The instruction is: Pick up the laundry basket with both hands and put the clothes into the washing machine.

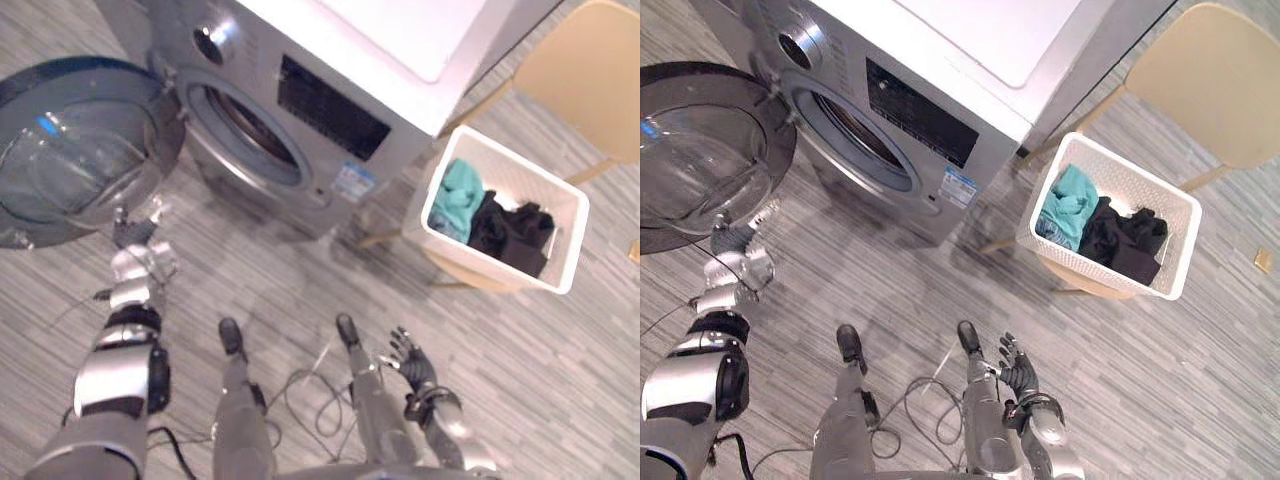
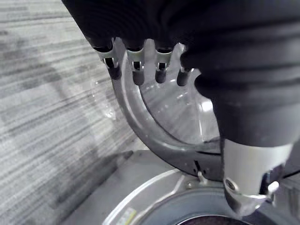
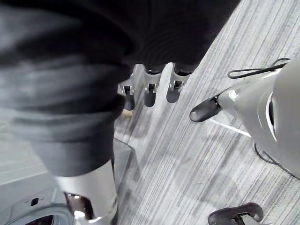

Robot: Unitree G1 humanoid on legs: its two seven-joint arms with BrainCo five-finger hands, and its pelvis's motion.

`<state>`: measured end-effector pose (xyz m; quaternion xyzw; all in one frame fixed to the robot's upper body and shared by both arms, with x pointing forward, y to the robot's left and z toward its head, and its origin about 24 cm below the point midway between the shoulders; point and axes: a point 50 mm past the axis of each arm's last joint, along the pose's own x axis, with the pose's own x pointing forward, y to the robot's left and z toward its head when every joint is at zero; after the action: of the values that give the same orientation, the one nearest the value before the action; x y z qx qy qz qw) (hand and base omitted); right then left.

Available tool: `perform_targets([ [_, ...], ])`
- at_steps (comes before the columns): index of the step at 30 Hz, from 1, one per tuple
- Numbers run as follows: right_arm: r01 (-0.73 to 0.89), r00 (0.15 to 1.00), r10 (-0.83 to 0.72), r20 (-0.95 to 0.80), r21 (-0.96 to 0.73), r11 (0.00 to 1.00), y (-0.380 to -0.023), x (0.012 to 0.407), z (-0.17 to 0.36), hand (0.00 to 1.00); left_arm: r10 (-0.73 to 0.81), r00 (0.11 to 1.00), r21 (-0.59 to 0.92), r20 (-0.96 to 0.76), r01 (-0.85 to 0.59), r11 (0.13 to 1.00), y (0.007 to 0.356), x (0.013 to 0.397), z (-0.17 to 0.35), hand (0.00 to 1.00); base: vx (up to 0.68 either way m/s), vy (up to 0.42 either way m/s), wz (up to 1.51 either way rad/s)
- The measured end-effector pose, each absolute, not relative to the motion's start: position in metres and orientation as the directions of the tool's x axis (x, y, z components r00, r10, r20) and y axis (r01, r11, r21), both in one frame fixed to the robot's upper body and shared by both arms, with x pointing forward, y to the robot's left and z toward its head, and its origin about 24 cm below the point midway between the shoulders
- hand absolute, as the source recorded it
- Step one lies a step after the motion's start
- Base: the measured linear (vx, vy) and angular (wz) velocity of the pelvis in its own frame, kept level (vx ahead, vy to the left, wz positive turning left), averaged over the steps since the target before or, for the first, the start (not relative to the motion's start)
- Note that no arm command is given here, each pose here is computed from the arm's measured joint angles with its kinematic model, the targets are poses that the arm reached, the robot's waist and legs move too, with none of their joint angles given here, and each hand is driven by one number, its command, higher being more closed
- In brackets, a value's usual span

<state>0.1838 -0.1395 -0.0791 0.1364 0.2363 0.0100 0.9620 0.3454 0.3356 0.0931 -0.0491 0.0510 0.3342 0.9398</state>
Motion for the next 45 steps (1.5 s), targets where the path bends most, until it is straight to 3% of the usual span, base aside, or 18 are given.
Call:
perform_targets([
  [5, 0.044, 0.911, 0.095, -0.401, 0.324, 0.945, -0.131, 0.181, -0.068, 0.0, 0.616, 0.784, -0.269, -0.079, -0.612, 0.744, 0.331, 0.363, 0.131, 0.0, -0.02, -0.033, -0.05],
  [11, 0.076, 0.936, 0.055, -0.348, 0.351, 0.933, -0.138, 0.175, -0.056, 0.0, 0.588, 0.809, -0.391, -0.019, -0.547, 0.74, 0.316, 0.378, 0.16, 0.0, -0.05, -0.054, -0.02],
  [28, 0.091, 0.941, 0.032, -0.337, 0.342, 0.935, -0.145, 0.165, -0.052, 0.0, 0.658, 0.753, -0.548, 0.019, -0.543, 0.637, 0.333, 0.368, 0.176, 0.0, -0.02, -0.012, 0.04],
  [37, 0.206, 0.882, -0.078, -0.465, 0.232, 0.95, -0.179, 0.158, -0.079, 0.0, 0.671, 0.728, -0.408, -0.14, -0.66, 0.631, 0.339, 0.335, 0.09, 0.0, -0.03, -0.04, 0.22],
  [45, 0.415, 0.599, -0.247, -0.762, 0.031, 0.909, -0.222, 0.111, -0.138, 0.0, 0.548, 0.666, -0.16, -0.506, -0.697, 0.699, 0.297, 0.246, -0.058, 0.0, 0.06, 0.025, 0.36],
])
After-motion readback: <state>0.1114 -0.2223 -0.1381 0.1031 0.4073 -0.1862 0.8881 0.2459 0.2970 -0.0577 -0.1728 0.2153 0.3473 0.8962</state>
